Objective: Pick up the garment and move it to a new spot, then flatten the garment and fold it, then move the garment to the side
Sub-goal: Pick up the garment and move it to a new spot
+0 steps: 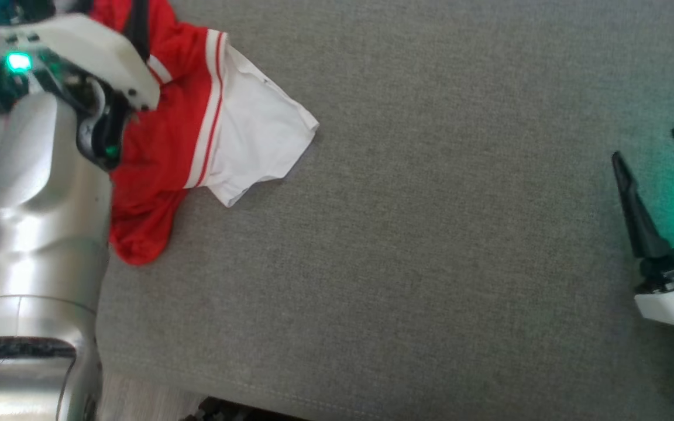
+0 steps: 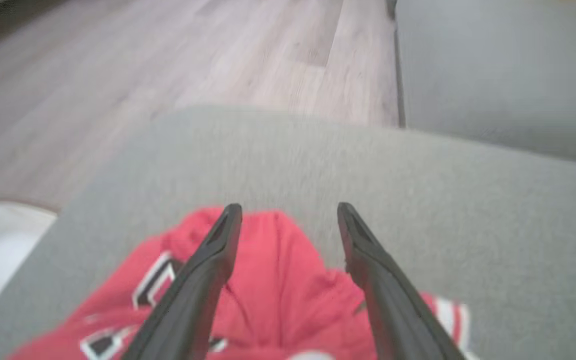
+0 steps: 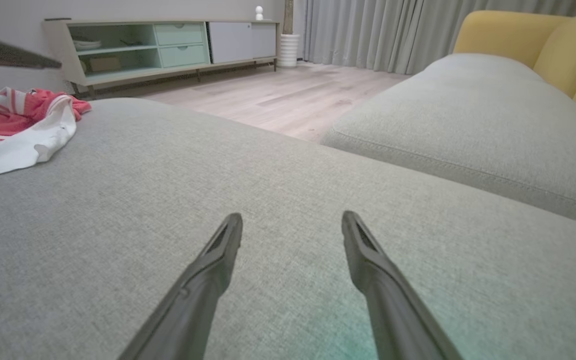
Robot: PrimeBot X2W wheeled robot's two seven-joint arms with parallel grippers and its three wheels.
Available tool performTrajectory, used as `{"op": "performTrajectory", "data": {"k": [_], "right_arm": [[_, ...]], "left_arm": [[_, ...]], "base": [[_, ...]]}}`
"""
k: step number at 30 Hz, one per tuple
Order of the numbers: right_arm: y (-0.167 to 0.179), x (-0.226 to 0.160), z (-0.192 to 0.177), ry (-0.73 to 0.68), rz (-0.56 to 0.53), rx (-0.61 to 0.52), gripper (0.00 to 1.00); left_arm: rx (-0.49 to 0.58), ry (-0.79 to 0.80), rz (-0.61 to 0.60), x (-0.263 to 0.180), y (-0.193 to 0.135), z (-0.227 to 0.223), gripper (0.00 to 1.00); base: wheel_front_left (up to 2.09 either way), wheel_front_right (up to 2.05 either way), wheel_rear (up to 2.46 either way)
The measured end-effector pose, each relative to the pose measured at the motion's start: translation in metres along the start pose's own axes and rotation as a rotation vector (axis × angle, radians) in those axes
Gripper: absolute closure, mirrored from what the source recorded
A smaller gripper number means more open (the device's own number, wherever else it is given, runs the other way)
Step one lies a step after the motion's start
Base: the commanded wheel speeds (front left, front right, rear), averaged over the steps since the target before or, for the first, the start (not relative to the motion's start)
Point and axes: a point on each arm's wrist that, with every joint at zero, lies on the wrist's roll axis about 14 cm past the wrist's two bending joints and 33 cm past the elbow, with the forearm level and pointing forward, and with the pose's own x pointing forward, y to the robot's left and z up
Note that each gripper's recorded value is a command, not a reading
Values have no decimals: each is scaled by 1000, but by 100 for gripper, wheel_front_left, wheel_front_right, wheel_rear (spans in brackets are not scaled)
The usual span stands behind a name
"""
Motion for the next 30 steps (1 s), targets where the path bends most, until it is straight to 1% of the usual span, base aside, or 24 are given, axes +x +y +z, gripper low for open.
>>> {"op": "performTrajectory", "data": {"k": [1,2,3,5,7,8,9,10,13,16,18,20,25,27,30], "right_arm": [[-3,0,-1,0,-4,-2,0],[-6,0,-3,3,-5,-6,0],[-7,0,-5,10,-5,-8,0],[-10,0,-6,13,-8,-11,0],[-12,2,-7,17,-11,-10,0],[-12,4,-7,12,-12,-10,0],[-13,5,-6,8,-12,-10,0],[-13,6,-5,5,-12,-11,0],[-13,6,-1,-2,-13,-15,0],[-9,7,9,-25,-17,-13,0],[-5,5,18,-46,-27,-2,0],[1,1,25,-61,-38,10,0],[12,-16,55,-120,-92,52,0],[15,-26,69,-154,-120,70,0],[17,-48,81,-179,-172,84,0]], "left_arm": [[-27,57,4,3,1,-16,0],[-45,186,16,5,5,-52,0],[-62,242,16,5,4,-68,0],[-85,319,9,4,1,-88,0],[-98,341,5,5,0,-94,0],[-96,343,8,6,2,-94,27],[-92,334,11,7,4,-93,60],[-87,314,17,8,6,-91,100],[-79,243,40,7,16,-82,100],[-70,160,32,5,15,-62,100],[-60,91,9,4,8,-38,100],[-28,5,-24,1,0,-3,100],[88,-220,-148,-21,-42,87,100],[118,-293,-209,-34,-64,115,100],[153,-378,-311,-54,-103,145,100]], "base": [[0,0,0],[0,0,0],[0,0,0],[0,0,0],[0,0,0],[0,0,0],[0,0,0],[0,0,0],[0,0,0],[0,0,0],[0,0,0],[0,0,0],[0,0,0],[0,0,0],[0,0,0]]}}
